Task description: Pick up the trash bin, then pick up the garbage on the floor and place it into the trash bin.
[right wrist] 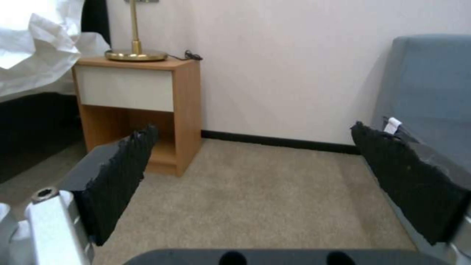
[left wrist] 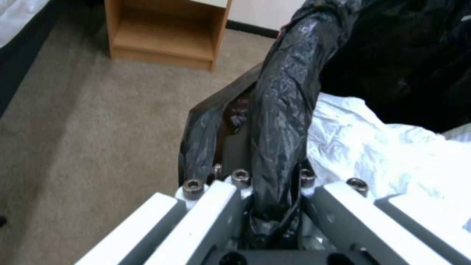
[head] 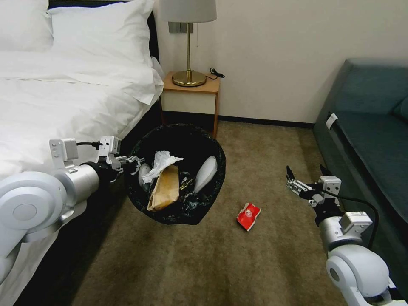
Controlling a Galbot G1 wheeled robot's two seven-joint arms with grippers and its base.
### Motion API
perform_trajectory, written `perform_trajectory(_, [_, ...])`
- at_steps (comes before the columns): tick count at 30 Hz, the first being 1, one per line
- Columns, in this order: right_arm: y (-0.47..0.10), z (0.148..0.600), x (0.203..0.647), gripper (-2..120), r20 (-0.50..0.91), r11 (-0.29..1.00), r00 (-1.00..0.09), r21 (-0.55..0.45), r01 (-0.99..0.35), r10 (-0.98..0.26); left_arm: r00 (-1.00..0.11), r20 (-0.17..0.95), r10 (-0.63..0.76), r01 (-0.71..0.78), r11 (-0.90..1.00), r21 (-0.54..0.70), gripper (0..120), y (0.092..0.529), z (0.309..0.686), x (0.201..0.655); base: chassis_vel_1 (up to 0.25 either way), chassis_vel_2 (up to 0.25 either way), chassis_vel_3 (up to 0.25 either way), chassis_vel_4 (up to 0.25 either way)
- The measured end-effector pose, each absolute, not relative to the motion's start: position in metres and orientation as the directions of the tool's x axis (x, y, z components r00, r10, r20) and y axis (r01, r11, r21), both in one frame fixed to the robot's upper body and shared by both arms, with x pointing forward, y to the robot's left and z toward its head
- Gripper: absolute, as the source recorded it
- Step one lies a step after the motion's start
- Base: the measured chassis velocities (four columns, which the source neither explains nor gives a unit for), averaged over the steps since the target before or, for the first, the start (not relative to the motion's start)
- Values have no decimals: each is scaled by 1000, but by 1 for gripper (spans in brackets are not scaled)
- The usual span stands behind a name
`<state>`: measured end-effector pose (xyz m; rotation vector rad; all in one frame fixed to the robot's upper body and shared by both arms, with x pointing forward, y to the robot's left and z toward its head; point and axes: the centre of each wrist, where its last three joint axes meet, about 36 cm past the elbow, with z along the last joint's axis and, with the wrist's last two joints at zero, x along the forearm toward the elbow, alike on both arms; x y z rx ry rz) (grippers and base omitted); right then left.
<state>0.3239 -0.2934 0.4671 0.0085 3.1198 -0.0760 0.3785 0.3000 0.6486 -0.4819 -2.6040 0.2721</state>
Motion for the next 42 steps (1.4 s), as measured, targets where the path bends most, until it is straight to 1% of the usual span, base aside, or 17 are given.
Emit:
perform_trajectory(22, [-289,461,320,100,-4,999,-1000,-51,8,8,-824,413,388,296,916,-269,1,300,648,379,-118,123,119,-125])
perform_trajectory(30, [-286,457,313,100,27,997,-999,-66,-29,-28,-824,412,389,301,916,-264,1,300,650,377,-113,121,116,-118])
perform_trajectory(36, [-283,445,318,100,89,997,-994,-44,-63,-59,-825,411,388,301,917,-260,1,300,651,375,-16,8,11,-12])
perform_trajectory(38, [-279,430,324,100,157,998,-986,-4,-64,-62,-828,409,383,298,919,-258,1,301,652,374,0,0,0,0])
perform_trajectory(42, [-275,414,330,100,212,998,-975,15,-60,-61,-831,407,380,295,920,-257,1,301,653,374,0,0,0,0])
